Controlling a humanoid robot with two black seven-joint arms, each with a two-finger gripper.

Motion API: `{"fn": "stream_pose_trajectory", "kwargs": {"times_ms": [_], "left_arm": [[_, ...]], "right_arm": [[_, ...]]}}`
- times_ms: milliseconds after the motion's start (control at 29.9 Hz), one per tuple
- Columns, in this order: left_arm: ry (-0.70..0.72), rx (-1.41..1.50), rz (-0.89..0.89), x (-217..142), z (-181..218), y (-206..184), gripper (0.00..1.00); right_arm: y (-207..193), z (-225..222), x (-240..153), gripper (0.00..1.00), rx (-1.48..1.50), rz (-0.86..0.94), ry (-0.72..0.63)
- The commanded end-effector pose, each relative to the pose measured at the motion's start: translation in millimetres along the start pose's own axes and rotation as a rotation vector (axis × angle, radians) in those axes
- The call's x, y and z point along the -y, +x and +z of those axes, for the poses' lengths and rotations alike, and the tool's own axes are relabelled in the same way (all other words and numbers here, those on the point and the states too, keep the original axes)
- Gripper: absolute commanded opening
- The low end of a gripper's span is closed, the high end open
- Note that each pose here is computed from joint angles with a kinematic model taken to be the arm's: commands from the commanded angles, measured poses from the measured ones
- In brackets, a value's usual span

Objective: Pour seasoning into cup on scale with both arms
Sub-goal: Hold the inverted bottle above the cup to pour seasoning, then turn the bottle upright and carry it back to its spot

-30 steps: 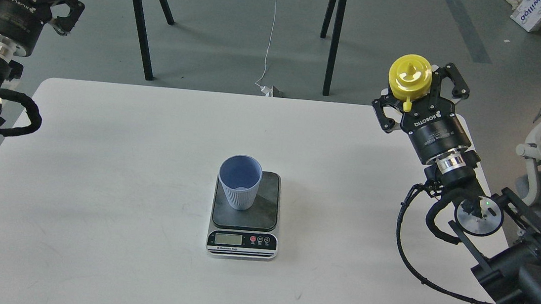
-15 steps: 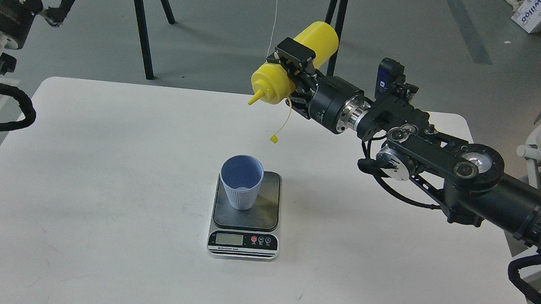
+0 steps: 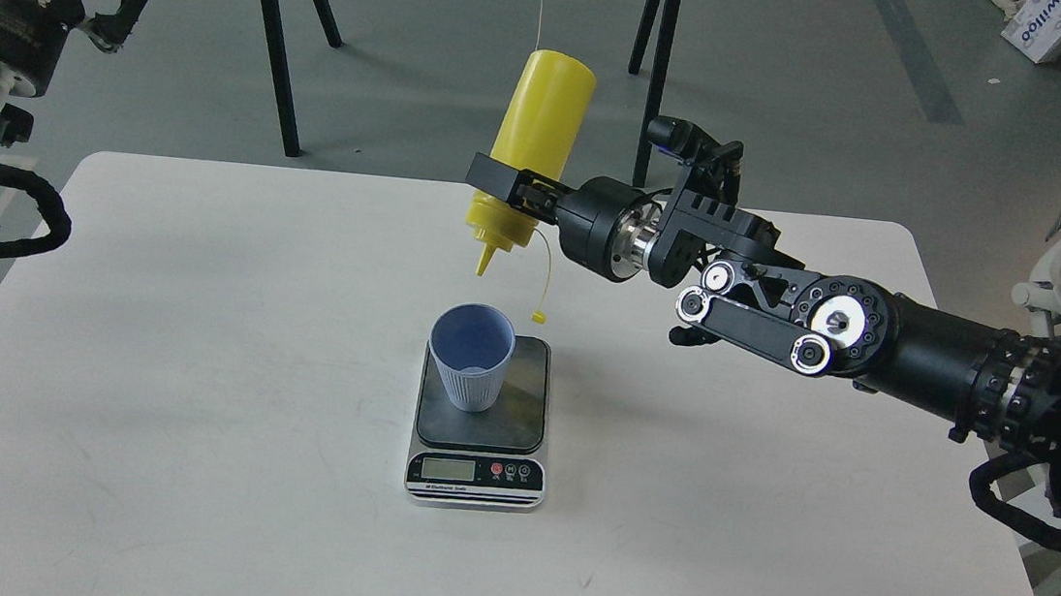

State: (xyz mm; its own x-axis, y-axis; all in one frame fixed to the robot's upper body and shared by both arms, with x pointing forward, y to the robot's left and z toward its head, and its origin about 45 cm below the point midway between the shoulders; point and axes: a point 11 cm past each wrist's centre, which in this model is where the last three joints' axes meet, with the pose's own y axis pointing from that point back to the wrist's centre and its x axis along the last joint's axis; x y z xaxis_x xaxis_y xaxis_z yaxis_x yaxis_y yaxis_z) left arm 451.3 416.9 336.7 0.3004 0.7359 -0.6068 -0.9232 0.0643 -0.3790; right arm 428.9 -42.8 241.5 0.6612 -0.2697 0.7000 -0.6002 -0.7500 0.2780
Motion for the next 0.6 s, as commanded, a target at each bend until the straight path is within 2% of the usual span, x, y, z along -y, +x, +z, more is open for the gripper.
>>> {"fn": "stream_pose_trajectory", "kwargs": {"times_ms": [0, 468, 568], "left_arm": [[-0.002, 0.001, 0.001, 0, 1, 0, 1.00], [-0.010, 0.011, 0.001, -1, 8, 2, 1.00], [-0.011, 0.012, 0.002, -1, 9, 2, 1.00]], "right_arm": [[-7, -8, 5, 0.38, -0.083, -0.047, 0.004], [-35, -8, 12, 0.38, -0.287, -0.108, -0.002], [-30, -1, 12, 0.38, -0.301, -0.097, -0.026]]}}
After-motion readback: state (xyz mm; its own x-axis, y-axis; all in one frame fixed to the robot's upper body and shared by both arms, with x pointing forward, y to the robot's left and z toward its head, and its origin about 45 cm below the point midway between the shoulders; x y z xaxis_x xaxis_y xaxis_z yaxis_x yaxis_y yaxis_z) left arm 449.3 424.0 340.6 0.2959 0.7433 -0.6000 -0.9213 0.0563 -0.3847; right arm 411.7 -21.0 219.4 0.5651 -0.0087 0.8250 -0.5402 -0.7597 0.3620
